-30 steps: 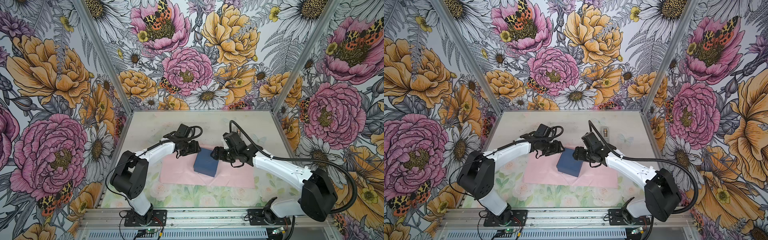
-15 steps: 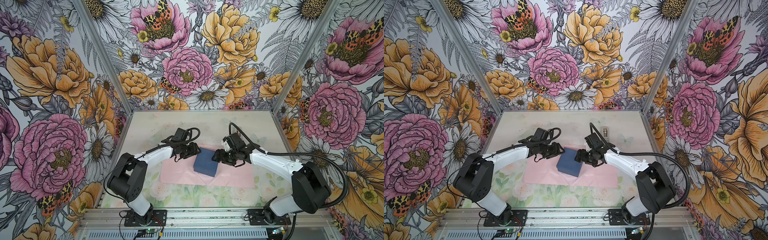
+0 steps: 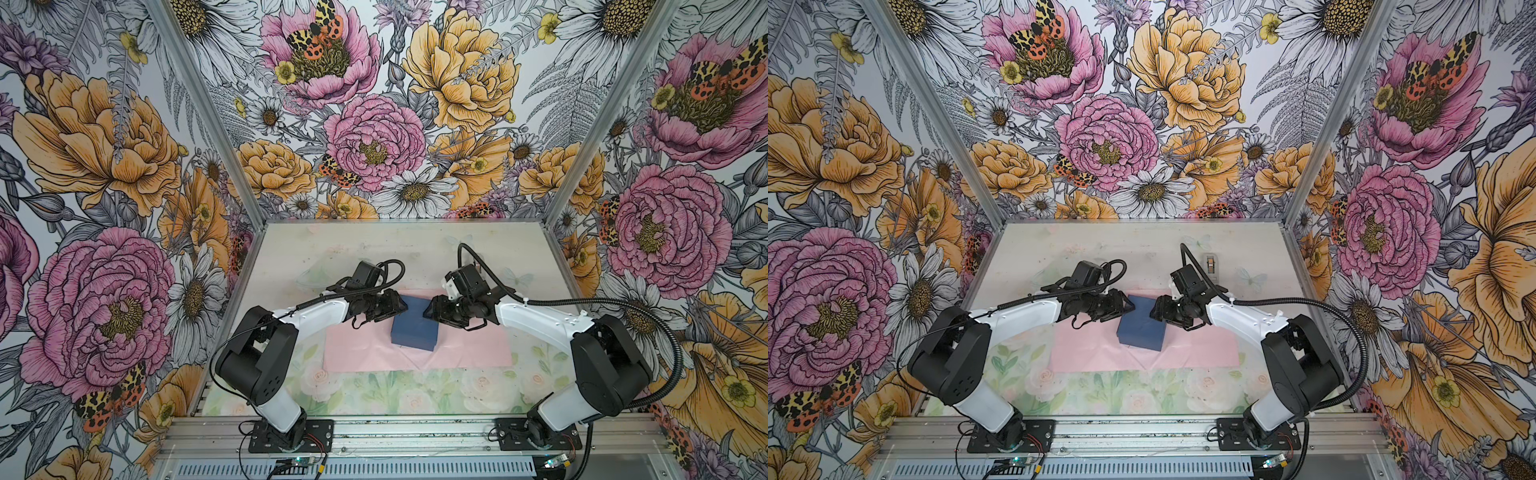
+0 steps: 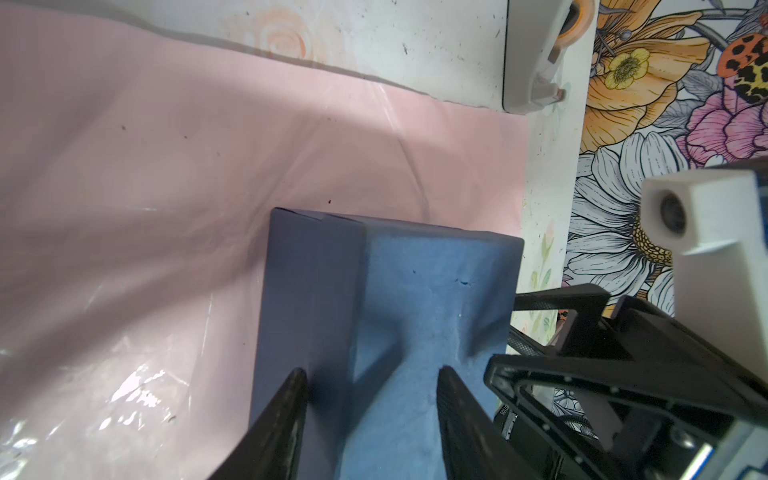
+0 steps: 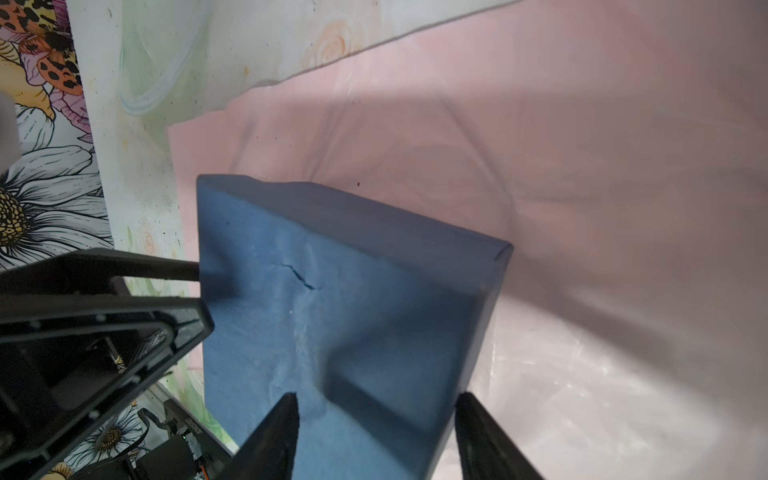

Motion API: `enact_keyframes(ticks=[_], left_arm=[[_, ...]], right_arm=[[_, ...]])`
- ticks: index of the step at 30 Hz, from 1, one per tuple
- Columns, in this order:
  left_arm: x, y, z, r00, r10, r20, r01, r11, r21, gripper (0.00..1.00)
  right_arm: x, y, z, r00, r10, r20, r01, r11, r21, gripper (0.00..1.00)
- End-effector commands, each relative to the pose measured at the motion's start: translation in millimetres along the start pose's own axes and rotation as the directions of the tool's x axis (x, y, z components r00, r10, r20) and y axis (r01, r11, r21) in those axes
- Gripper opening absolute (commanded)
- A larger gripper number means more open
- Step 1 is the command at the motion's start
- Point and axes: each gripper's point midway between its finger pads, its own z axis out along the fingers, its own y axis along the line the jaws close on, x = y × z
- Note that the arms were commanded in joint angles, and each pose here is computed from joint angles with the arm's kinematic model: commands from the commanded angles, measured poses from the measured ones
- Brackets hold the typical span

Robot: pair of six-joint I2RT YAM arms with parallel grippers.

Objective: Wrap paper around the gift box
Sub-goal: 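Lower the blue box onto the pink paper center with both grippers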

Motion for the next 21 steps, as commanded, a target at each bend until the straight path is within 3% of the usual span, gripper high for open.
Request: enact_keyframes(ticks=[1,13,21], left_arm=[[3.9,-15.0,0.4,1.000,0.014,-0.009,-0.014,0.998,0.068,0.51],[9.2,-26.0,5.0,1.000,0.022,-0.003,-0.022,0.993,0.112,0.51],[11.8,-17.4,3.7,1.000,0.021,-0.006,-0.020,0.998,0.066,0.51]], right_arm=[[-21.2,14.5,-1.0,0.997,-0.024,0.072,0.027,0.999,-0.040,0.61],[-35.3,15.6,-6.3,0.992,-0.033,0.124,0.039,0.998,-0.045,0.59],[-28.2,-0.9,-0.3,0.995,0.007,0.101,-0.005,1.000,-0.019,0.59]])
